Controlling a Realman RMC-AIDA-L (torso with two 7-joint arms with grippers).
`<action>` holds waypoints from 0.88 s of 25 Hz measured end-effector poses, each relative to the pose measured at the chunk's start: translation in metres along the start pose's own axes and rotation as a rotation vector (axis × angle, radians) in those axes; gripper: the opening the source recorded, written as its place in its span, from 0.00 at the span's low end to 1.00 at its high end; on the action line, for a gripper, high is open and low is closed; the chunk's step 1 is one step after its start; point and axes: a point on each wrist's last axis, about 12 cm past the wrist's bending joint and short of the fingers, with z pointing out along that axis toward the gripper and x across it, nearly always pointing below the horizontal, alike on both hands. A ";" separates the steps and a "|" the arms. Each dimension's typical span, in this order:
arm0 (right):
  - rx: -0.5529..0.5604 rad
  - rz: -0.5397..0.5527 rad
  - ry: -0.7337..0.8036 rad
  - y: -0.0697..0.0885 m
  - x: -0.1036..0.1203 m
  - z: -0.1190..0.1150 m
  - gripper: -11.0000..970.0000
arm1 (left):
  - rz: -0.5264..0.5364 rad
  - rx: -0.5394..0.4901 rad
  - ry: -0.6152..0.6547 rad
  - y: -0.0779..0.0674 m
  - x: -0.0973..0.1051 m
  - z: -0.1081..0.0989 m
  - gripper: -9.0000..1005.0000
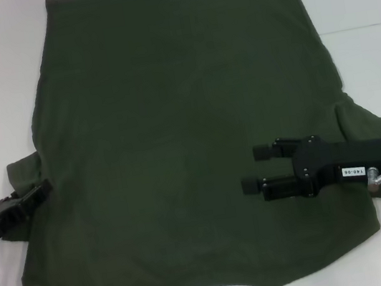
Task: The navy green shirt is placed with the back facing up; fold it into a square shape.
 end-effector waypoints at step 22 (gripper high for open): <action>0.003 0.006 -0.006 0.000 0.001 -0.001 0.94 | 0.017 -0.030 -0.001 0.004 -0.007 0.003 0.11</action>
